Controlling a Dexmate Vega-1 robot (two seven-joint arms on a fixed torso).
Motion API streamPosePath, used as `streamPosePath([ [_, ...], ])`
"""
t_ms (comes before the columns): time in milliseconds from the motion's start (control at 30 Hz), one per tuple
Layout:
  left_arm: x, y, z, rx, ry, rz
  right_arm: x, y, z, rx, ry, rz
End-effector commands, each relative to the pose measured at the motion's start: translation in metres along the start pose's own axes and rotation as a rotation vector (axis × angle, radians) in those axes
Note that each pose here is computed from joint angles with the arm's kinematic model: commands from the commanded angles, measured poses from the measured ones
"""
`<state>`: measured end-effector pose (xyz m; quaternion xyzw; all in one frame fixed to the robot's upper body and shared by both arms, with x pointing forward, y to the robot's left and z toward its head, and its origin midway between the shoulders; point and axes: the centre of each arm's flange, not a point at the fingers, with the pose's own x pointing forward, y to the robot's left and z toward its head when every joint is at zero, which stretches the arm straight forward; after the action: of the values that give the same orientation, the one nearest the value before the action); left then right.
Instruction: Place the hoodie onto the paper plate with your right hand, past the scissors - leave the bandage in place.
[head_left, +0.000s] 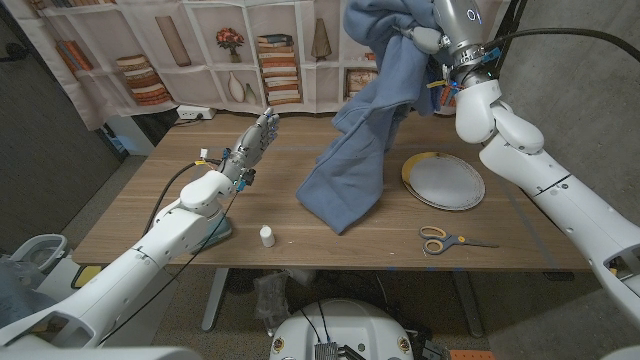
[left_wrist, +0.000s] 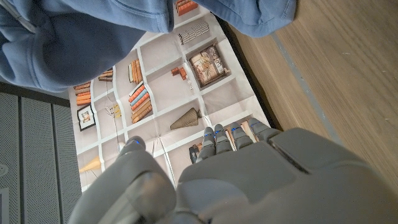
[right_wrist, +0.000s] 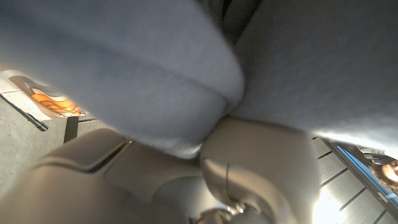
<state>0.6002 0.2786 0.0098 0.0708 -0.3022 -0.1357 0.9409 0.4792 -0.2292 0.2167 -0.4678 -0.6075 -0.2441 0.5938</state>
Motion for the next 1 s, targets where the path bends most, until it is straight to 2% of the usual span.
streamPosePath([
  [33, 0.005, 0.001, -0.001, -0.002, 0.006, -0.010, -0.014, -0.007, -0.007, -0.022, 0.043, -0.009],
  [167, 0.008, 0.003, 0.000, 0.003, 0.016, -0.017, -0.026, -0.009, -0.013, -0.030, 0.069, -0.020],
  [367, 0.013, 0.002, 0.004, 0.013, 0.017, -0.032, -0.036, -0.012, -0.020, -0.036, 0.098, -0.026],
  [1000, 0.028, -0.005, 0.005, 0.011, 0.025, -0.073, -0.054, -0.023, -0.041, -0.085, 0.184, -0.031],
])
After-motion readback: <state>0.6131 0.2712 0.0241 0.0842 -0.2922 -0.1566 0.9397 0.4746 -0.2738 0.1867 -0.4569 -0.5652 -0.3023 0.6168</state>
